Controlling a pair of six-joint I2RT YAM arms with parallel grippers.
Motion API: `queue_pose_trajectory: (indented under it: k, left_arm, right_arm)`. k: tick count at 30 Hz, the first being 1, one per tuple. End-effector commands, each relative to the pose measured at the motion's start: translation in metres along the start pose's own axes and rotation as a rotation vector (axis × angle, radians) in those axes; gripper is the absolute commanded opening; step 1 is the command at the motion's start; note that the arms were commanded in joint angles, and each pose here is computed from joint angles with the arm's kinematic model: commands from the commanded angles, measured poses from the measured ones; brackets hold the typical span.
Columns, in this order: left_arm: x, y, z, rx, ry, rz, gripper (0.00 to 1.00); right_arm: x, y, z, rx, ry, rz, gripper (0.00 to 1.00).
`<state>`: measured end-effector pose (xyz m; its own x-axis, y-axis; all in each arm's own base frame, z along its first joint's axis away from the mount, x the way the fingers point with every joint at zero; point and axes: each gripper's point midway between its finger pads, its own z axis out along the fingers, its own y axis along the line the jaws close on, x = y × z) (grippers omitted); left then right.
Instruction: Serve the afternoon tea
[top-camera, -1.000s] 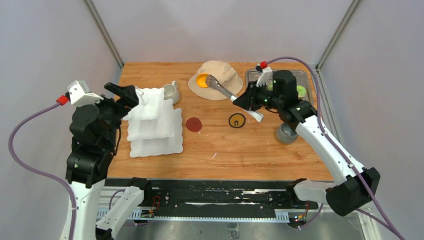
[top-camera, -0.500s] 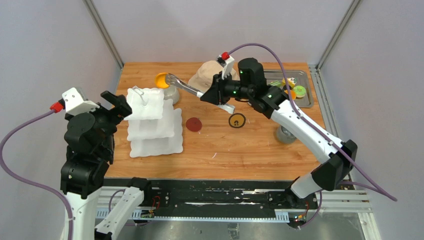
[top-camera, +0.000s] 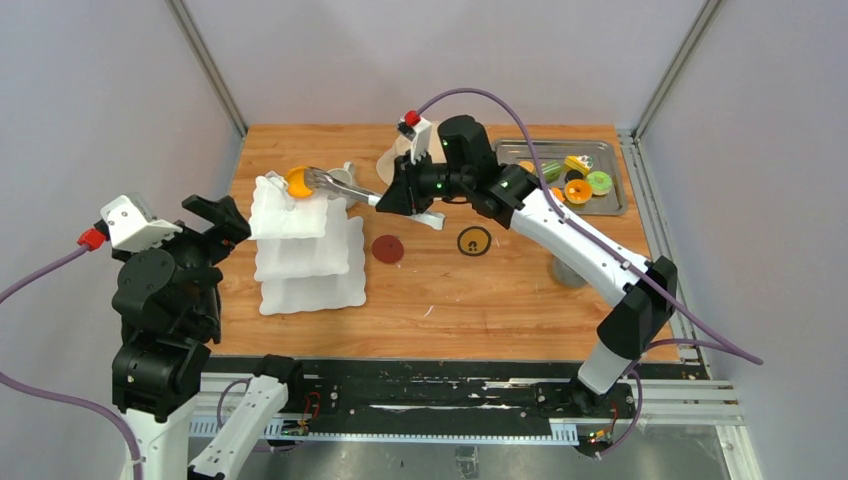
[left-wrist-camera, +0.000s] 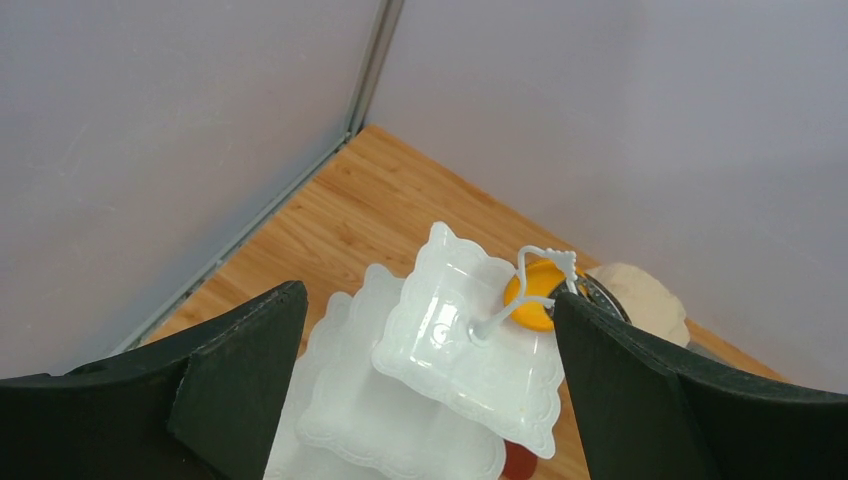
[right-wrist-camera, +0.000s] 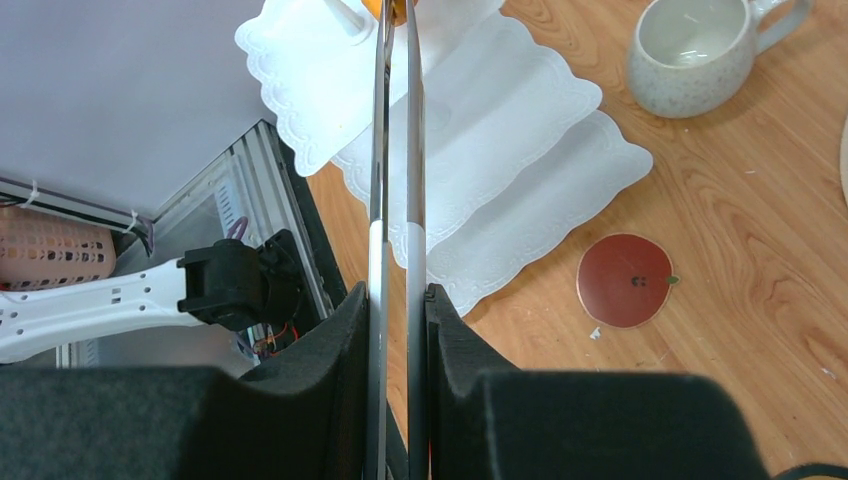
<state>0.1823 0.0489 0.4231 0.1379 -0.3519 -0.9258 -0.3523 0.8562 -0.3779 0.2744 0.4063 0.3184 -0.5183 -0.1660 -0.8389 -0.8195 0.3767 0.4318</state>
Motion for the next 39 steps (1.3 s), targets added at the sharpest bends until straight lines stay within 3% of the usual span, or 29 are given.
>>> queue_pose_trajectory:
  k: [1, 17, 23, 39]
  left_arm:
    - [-0.004, -0.002, 0.003, -0.001, -0.022, -0.024, 0.98]
    - [0.002, -0.008, 0.007, 0.013, -0.006, -0.047, 0.98]
    - [0.003, -0.009, 0.007, 0.02, -0.001, -0.053, 0.98]
    - [0.008, -0.011, 0.008, 0.03, 0.01, -0.064, 0.98]
  right_arm:
    - [-0.018, 0.028, -0.001, -0.085, -0.027, -0.067, 0.01]
    - [-0.007, 0.031, 0.017, -0.104, 0.043, -0.046, 0.01]
    - [-0.006, 0.028, 0.018, -0.09, 0.05, -0.042, 0.22]
    - [-0.01, 0.024, 0.006, -0.032, 0.02, -0.066, 0.38]
